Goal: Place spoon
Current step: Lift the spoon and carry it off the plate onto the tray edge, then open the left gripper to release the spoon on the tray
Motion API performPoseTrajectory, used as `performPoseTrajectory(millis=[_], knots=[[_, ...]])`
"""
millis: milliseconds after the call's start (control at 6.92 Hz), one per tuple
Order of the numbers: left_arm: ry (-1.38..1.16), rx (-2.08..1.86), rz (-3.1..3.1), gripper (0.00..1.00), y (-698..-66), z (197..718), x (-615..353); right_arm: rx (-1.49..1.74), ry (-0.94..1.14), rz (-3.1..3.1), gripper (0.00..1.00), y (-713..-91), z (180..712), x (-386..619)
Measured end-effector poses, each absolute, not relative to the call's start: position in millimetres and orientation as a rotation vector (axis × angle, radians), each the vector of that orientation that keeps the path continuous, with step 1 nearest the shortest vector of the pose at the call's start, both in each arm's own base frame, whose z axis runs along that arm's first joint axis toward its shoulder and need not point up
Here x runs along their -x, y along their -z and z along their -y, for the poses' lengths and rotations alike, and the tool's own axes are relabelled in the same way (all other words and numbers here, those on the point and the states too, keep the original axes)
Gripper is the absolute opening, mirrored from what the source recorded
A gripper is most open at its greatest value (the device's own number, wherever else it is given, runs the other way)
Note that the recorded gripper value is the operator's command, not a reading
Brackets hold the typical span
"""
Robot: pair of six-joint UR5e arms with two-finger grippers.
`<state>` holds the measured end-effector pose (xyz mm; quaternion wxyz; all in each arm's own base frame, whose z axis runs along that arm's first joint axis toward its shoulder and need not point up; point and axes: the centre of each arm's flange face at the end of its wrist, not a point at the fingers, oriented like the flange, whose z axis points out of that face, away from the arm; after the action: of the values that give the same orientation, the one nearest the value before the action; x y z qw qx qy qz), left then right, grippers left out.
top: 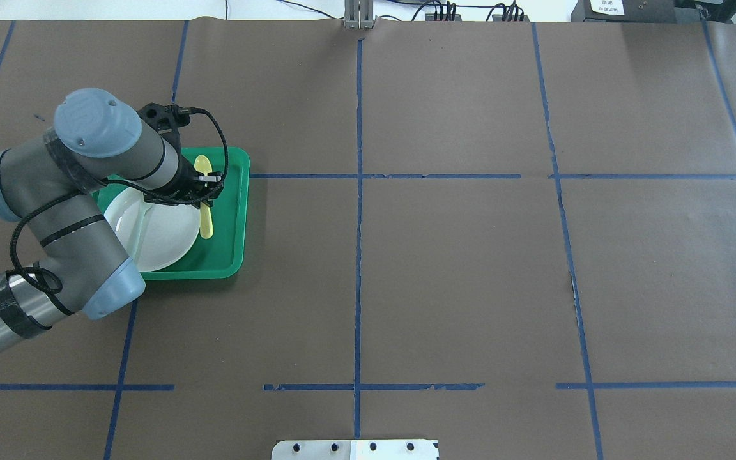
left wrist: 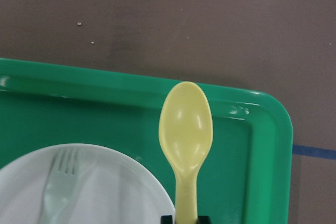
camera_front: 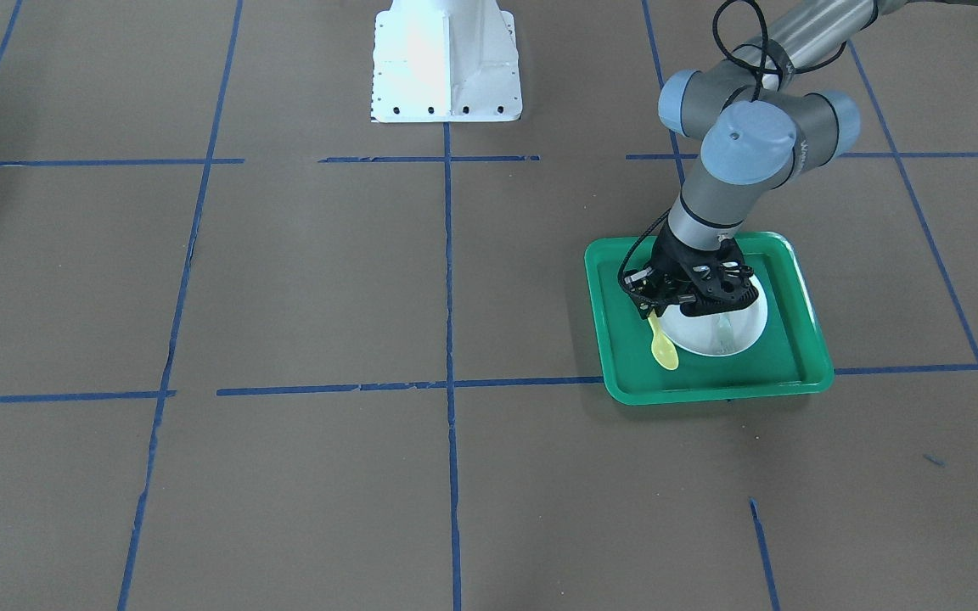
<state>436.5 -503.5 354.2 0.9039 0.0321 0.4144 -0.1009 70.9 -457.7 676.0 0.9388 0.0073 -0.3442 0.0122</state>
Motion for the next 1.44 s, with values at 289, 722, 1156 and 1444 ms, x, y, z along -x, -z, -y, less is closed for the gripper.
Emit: performPoseTrajectory(millis=[289, 722, 1156, 1444], knots=[[0.188, -0.048, -0.849, 0.44, -357.1, 491.1, -457.5, -0.014, -0.025, 0.703, 1.00, -676.2, 457.5, -70.9], [0.175, -0.049, -0.850, 0.52, -356.8, 487.9, -461.7, -0.014, -0.025, 0.703, 1.00, -675.9, 457.8, -70.9], [0.189, -0.073, -0.865, 1.00, -342.6, 493.5, -442.3, -0.015, -0.025, 0.703, 1.00, -675.8, 458.0, -70.9], [0.194, -0.128, -0.859, 1.00, -332.0, 515.1, -395.0, -0.015, -0.025, 0.703, 1.00, -675.8, 457.9, -70.9]])
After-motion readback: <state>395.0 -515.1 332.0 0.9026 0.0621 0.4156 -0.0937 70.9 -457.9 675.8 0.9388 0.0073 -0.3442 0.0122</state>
